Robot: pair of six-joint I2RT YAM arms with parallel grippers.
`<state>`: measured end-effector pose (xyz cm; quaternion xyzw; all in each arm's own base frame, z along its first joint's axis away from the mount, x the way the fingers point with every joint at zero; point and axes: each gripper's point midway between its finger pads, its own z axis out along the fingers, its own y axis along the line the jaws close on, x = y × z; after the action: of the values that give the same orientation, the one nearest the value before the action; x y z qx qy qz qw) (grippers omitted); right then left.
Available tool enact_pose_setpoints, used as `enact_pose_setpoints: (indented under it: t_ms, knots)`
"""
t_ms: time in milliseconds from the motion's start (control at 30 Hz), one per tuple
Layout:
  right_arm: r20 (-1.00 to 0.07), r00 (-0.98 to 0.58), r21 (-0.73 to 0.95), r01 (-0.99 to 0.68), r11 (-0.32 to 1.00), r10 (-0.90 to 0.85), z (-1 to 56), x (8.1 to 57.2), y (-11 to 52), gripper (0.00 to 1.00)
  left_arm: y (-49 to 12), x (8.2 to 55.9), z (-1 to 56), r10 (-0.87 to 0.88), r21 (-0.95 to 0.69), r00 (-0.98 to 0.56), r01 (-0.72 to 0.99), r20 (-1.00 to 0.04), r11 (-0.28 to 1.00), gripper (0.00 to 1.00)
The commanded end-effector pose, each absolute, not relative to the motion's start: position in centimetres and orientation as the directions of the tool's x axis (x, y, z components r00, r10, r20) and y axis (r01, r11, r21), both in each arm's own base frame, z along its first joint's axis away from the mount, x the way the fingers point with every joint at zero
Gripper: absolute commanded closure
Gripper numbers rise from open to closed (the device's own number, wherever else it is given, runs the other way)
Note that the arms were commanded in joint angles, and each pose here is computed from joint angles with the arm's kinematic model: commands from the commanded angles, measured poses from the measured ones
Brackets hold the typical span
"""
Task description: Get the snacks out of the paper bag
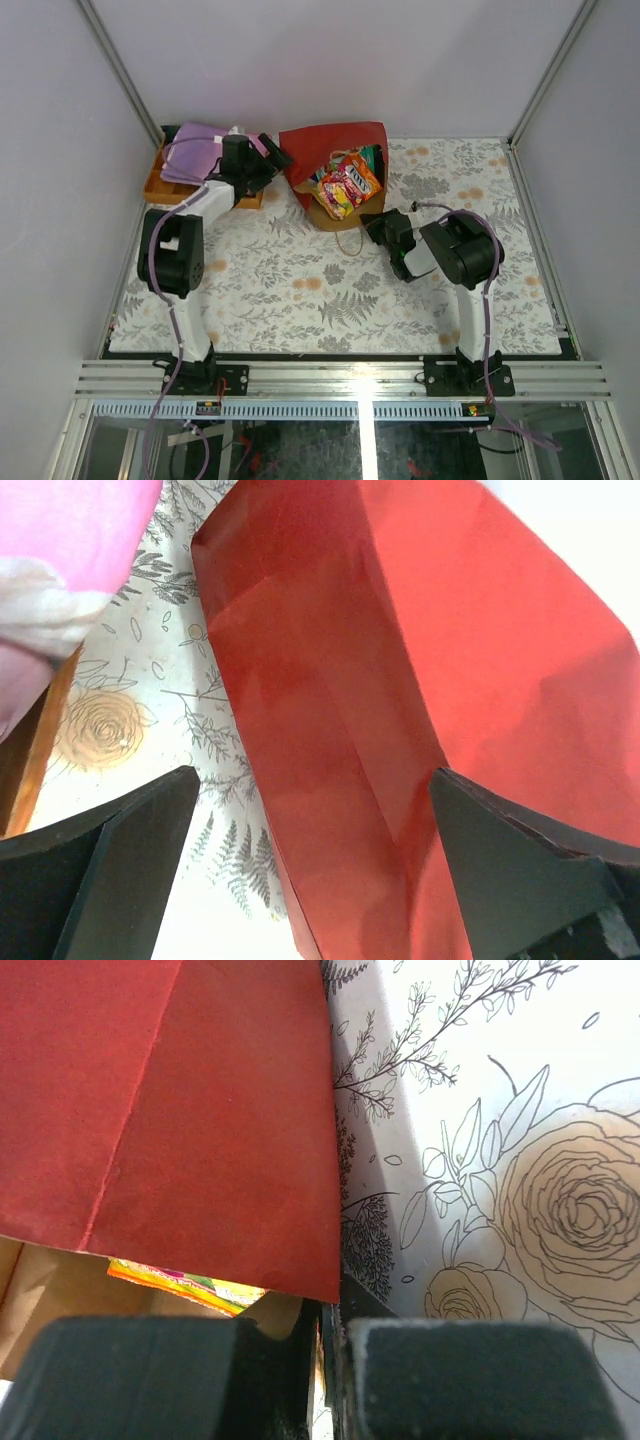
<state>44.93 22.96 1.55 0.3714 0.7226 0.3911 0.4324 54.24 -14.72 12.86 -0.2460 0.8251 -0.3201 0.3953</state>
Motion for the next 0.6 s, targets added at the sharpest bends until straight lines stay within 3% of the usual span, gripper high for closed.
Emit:
enact_pose_setpoints:
  t_ms: [0, 200, 500, 533, 567]
  knots:
    - [-0.332, -0.474, 0.884, 0.145, 0.444, 0.816, 2.5, 43.5, 26.1, 1.0, -13.7, 52.5, 19.1, -0.624, -0.691, -0.489, -0.058, -0.61, 0.721, 0.0]
    - [-0.332, -0.469, 0.866, 0.191, 0.462, 0.818, 0.5, 42.1, 24.3, 1.0, -11.4, 48.5, 19.8, -0.638, -0.672, -0.434, -0.094, -0.636, 0.734, 0.0]
    - [-0.353, -0.466, 0.835, 0.233, 0.498, 0.811, -2.8, 37.1, 20.4, 1.0, -9.5, 42.9, 15.9, -0.702, -0.694, -0.393, -0.192, -0.594, 0.694, 0.0]
    - [-0.35, -0.47, 0.834, 0.238, 0.498, 0.81, -3.2, 36.6, 20.1, 0.98, -9.3, 42.5, 15.7, -0.703, -0.69, -0.389, -0.199, -0.596, 0.696, 0.0]
    - [-0.35, -0.475, 0.835, 0.233, 0.499, 0.807, -3.4, 36.2, 19.8, 0.88, -9.1, 42.1, 15.2, -0.703, -0.686, -0.389, -0.209, -0.596, 0.697, 0.0]
